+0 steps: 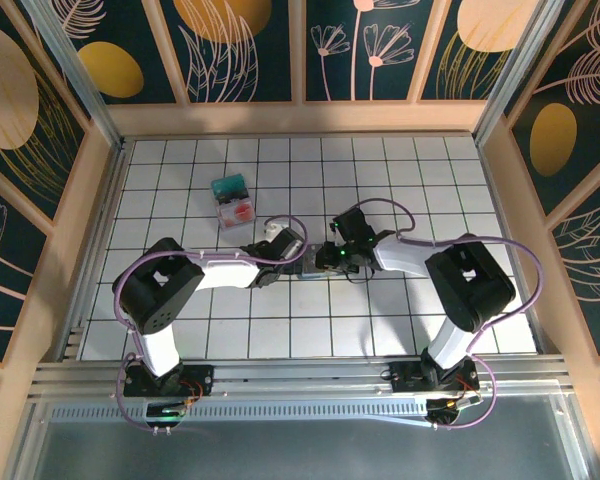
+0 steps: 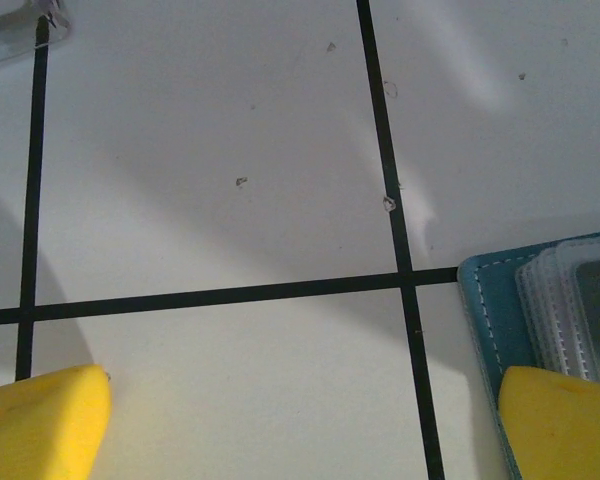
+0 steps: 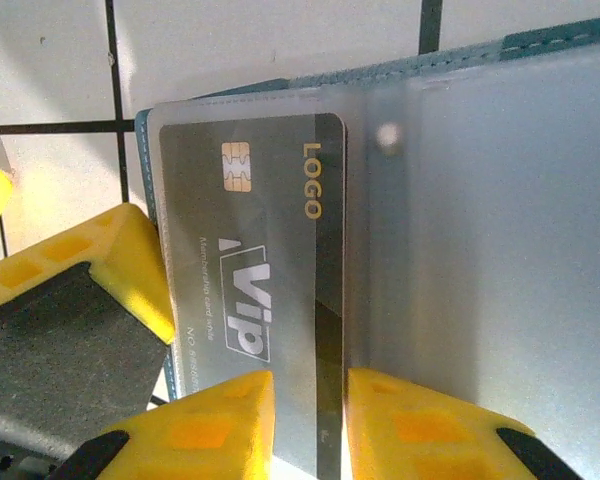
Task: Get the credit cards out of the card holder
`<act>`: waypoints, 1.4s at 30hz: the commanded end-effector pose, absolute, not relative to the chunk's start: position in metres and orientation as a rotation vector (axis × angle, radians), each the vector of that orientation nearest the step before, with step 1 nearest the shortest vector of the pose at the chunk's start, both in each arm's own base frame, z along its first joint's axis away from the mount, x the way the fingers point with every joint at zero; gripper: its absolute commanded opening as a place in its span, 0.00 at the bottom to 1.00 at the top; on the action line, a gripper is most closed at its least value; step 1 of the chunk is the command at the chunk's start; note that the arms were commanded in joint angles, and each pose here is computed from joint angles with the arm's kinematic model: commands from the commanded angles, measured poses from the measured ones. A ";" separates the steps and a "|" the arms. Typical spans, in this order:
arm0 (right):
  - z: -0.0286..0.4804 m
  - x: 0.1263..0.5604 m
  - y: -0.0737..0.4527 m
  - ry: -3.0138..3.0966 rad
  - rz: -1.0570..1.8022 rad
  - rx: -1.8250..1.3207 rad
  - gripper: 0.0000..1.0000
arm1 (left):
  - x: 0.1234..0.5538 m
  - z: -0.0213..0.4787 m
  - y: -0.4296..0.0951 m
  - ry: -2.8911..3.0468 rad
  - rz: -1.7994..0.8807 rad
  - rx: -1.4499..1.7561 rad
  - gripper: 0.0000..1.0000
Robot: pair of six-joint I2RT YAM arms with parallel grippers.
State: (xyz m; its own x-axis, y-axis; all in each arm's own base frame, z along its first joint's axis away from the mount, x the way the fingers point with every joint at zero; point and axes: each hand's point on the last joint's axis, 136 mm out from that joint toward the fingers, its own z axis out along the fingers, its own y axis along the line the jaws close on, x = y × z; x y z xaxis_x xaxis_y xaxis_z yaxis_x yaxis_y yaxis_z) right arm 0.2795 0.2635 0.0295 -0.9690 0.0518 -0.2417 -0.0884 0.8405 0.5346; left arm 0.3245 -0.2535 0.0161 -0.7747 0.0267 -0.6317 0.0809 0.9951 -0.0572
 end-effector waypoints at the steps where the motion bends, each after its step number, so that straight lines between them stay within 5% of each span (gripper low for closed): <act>1: 0.043 0.272 0.271 2.742 0.914 0.002 0.26 | 0.317 0.005 -0.257 2.509 -0.125 0.107 0.99; 42: 0.066 0.285 0.273 2.544 1.323 0.087 0.20 | 0.309 -0.003 -0.243 2.546 -0.048 0.099 0.99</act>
State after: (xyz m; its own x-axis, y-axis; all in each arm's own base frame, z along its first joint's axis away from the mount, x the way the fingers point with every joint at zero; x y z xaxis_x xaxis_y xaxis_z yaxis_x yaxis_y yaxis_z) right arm 0.2771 0.2697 0.0478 -0.9679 0.1668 -0.1878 -0.0354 0.6495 0.7595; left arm 0.3214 -0.2540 0.0147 -0.7819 0.0262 -0.6229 0.0874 0.9939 -0.0679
